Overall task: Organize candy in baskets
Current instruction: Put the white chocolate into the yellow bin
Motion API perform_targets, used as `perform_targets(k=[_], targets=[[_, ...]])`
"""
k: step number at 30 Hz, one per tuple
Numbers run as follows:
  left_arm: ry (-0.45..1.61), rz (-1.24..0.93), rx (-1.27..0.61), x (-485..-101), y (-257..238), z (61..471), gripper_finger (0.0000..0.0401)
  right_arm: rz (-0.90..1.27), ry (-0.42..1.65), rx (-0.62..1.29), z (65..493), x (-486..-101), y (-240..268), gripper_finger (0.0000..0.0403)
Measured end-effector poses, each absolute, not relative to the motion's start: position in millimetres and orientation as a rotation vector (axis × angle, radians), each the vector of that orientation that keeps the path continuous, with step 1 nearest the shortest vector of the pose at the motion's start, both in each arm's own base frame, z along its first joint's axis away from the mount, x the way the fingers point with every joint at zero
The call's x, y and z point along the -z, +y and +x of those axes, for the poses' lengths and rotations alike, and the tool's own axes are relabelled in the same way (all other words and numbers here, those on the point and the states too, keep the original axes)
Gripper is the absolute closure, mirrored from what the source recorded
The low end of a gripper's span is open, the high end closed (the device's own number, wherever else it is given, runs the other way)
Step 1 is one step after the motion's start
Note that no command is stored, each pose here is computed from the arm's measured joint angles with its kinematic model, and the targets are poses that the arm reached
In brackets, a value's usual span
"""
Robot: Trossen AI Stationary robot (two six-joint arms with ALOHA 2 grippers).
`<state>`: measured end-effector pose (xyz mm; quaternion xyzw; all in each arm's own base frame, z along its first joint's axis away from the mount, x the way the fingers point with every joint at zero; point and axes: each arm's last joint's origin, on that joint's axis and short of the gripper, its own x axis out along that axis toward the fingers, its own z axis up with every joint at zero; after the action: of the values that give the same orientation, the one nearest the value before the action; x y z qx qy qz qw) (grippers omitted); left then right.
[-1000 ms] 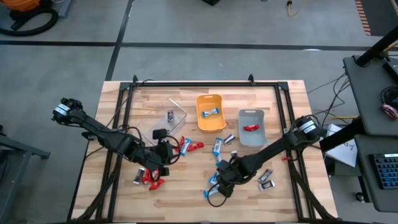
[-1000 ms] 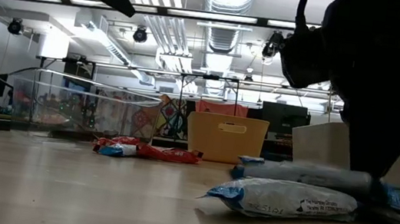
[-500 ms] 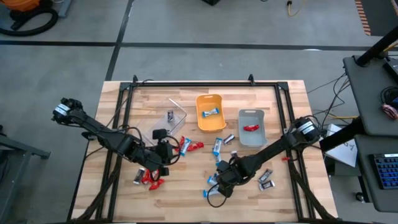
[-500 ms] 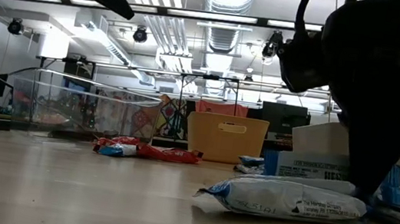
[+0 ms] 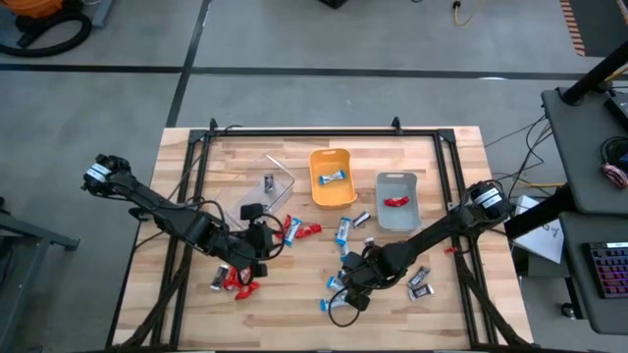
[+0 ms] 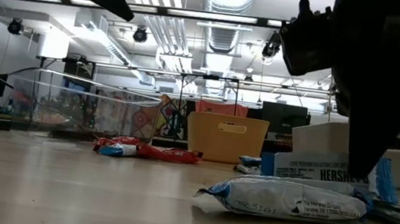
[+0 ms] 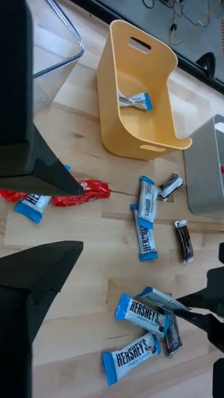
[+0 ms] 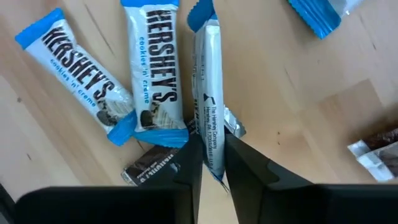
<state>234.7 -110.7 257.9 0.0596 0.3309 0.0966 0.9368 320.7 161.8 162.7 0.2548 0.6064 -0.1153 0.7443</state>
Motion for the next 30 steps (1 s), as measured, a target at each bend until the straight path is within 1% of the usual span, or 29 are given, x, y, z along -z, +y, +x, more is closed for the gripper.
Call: perform_targets(k=[7,15,24,30], targets=[[0.671,0.106,-0.201,-258,-111,235,0.0290,0.484,1.321,0.165,324,-168,163,0.0383],[0.665,0.064,-0.216,-258,-111,235,0.0290,0.365,1.258,0.099,332,-182,161,0.0388],[0.646,-0.036,-0.243,-259,-112,235,0.0290,0.237,1.103,0.034,335,-227,133,0.0390],[0.640,-0.077,-0.248,-259,-114,234,0.0290,0.078,0.973,0.078,333,-258,96,0.0390]])
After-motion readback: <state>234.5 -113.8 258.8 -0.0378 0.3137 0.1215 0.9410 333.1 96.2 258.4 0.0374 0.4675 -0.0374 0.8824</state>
